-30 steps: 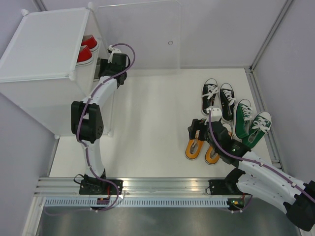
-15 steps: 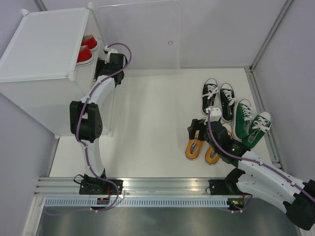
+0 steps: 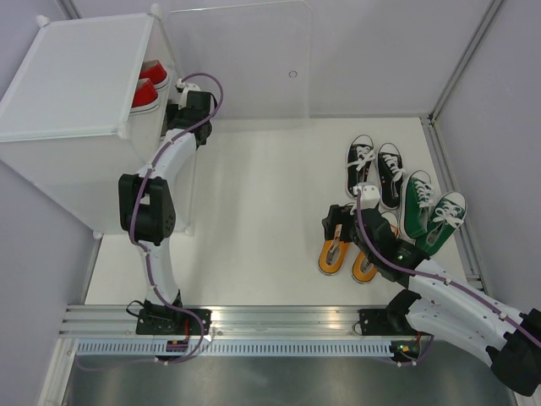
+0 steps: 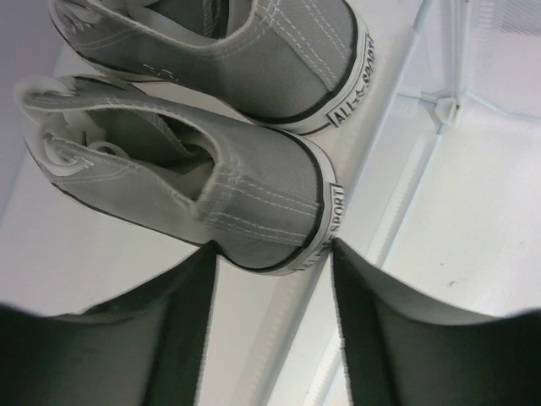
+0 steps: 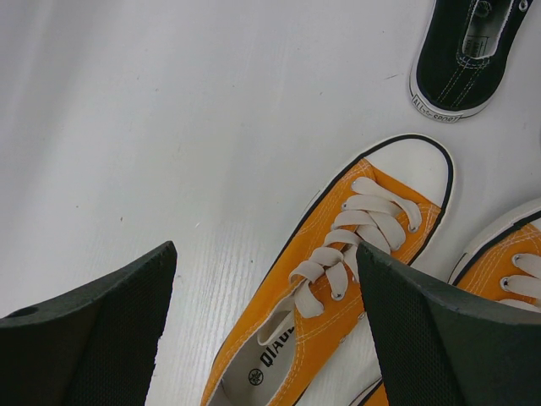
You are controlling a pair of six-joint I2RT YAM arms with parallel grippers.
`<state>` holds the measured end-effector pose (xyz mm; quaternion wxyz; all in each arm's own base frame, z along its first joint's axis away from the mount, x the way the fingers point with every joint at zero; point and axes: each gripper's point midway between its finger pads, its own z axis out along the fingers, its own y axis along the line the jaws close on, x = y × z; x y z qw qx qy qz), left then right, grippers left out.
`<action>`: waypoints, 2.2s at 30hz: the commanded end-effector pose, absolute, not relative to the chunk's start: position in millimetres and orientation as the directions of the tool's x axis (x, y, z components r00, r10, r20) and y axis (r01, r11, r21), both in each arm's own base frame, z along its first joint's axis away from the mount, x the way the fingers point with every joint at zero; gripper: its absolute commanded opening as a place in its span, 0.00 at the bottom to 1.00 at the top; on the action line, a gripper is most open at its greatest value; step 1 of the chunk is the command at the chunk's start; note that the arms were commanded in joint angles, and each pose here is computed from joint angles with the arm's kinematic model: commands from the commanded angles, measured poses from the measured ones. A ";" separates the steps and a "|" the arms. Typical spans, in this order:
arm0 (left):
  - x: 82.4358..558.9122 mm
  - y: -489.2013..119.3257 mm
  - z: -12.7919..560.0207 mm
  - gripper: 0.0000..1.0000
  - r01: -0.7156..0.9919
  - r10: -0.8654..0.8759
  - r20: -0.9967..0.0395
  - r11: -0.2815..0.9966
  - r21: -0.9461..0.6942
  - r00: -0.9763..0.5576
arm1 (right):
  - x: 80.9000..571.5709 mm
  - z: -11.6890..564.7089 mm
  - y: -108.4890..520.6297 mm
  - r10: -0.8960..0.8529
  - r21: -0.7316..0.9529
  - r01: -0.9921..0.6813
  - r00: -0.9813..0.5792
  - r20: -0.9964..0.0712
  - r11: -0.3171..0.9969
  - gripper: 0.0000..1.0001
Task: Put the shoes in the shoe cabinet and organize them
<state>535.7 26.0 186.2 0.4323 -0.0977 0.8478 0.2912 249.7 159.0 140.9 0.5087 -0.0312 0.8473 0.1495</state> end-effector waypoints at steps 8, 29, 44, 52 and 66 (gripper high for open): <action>519.3 57.5 206.1 0.77 -0.535 -0.006 -0.826 0.765 0.359 -0.563 | 252.4 148.4 165.8 0.120 0.245 -0.226 -0.457 -0.881 0.943 0.91; 549.7 -45.9 233.2 0.44 -0.267 0.111 -0.852 0.922 0.280 -0.512 | 252.5 146.9 165.6 0.118 0.243 -0.223 -0.461 -0.879 0.944 0.91; 566.1 8.0 194.1 0.29 -0.336 0.077 -0.808 0.883 0.327 -0.584 | 253.0 145.7 166.1 0.115 0.241 -0.222 -0.464 -0.878 0.945 0.90; 561.8 47.2 205.8 0.29 -0.439 0.026 -0.824 0.837 0.328 -0.566 | 252.9 144.5 166.3 0.113 0.240 -0.222 -0.467 -0.877 0.945 0.91; 563.8 -9.6 216.9 0.63 -0.308 0.039 -0.844 0.921 0.237 -0.535 | 253.9 141.6 166.8 0.105 0.233 -0.219 -0.475 -0.873 0.947 0.90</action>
